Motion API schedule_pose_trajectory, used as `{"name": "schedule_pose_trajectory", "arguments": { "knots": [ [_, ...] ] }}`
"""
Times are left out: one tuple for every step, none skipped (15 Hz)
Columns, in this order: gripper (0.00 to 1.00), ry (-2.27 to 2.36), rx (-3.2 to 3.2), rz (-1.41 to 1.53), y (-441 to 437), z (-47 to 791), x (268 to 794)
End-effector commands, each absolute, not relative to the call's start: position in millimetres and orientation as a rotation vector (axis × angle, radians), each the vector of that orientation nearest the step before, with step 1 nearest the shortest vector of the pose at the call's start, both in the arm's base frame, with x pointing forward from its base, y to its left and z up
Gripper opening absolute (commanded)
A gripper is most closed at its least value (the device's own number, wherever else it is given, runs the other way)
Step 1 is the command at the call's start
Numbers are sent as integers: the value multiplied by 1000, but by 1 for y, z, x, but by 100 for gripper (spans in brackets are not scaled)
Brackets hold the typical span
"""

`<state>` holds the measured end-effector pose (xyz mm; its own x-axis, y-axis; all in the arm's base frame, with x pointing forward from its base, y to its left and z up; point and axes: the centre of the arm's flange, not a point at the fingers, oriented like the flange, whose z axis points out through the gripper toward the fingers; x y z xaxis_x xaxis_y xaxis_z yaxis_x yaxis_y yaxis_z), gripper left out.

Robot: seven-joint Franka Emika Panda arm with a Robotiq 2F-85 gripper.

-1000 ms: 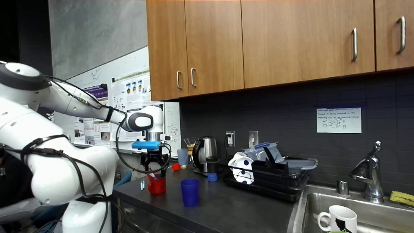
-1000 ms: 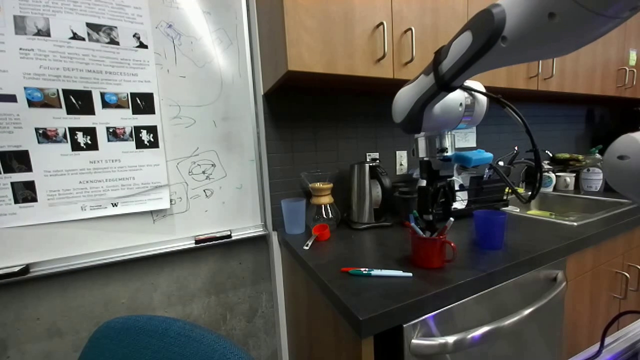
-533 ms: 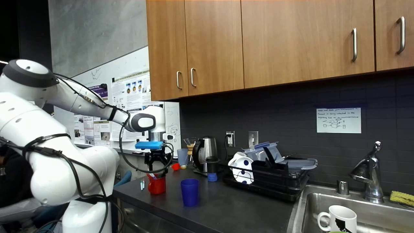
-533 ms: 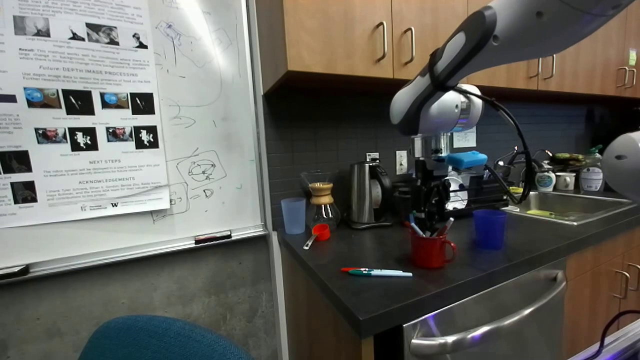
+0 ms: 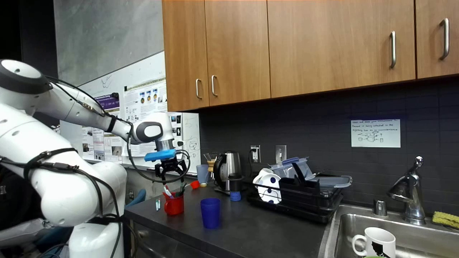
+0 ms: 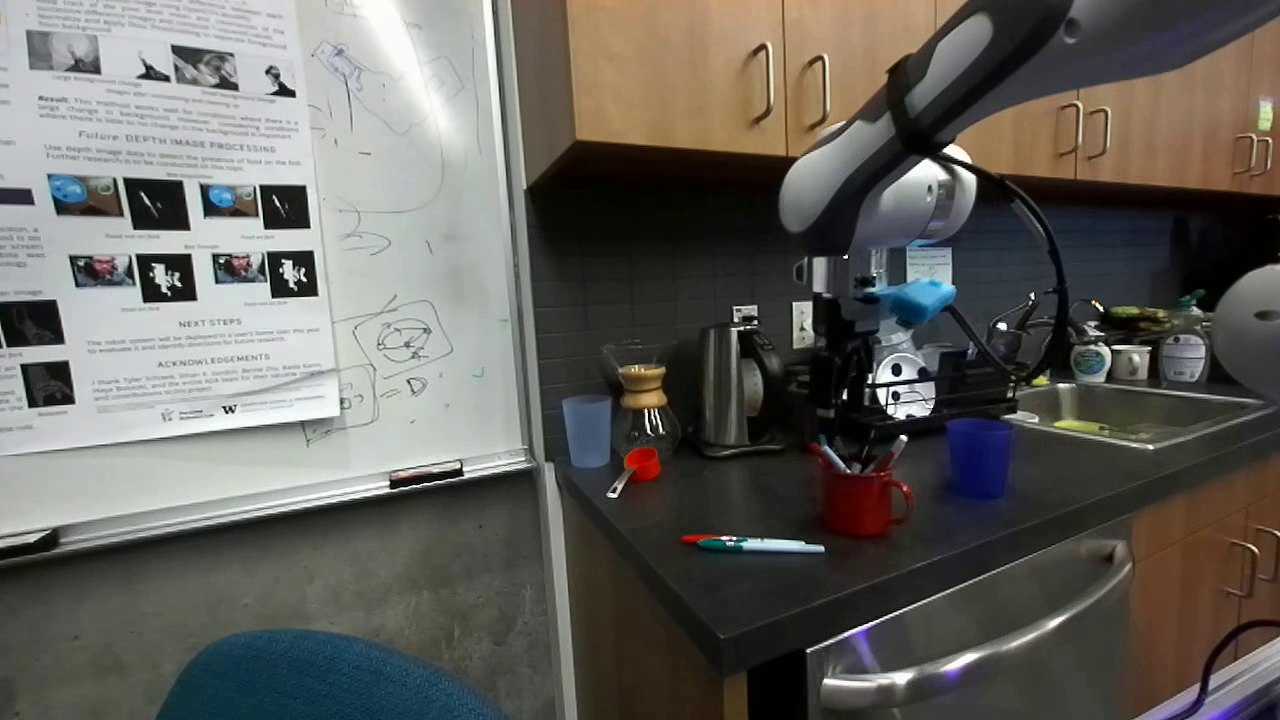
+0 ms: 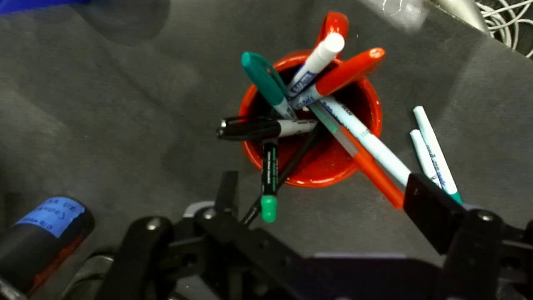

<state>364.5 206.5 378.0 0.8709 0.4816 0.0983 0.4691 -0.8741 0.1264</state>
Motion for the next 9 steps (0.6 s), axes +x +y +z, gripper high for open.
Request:
{"name": "schedule_pose_trajectory", "arguments": {
  "knots": [
    [100,867,2842,287,220,386,350],
    [100,899,2810,308,224,387,345],
    [100,907,2789,327,229,387,343],
    [100,899,2783,330,229,389,341],
    [100,892,2802,302,233,385,350],
    [100,900,2790,311,235,385,347],
    [100,904,2784,316,236,385,345],
    [100,905,2783,317,236,385,345],
    [100,902,2784,317,235,385,345]
  ]
}}
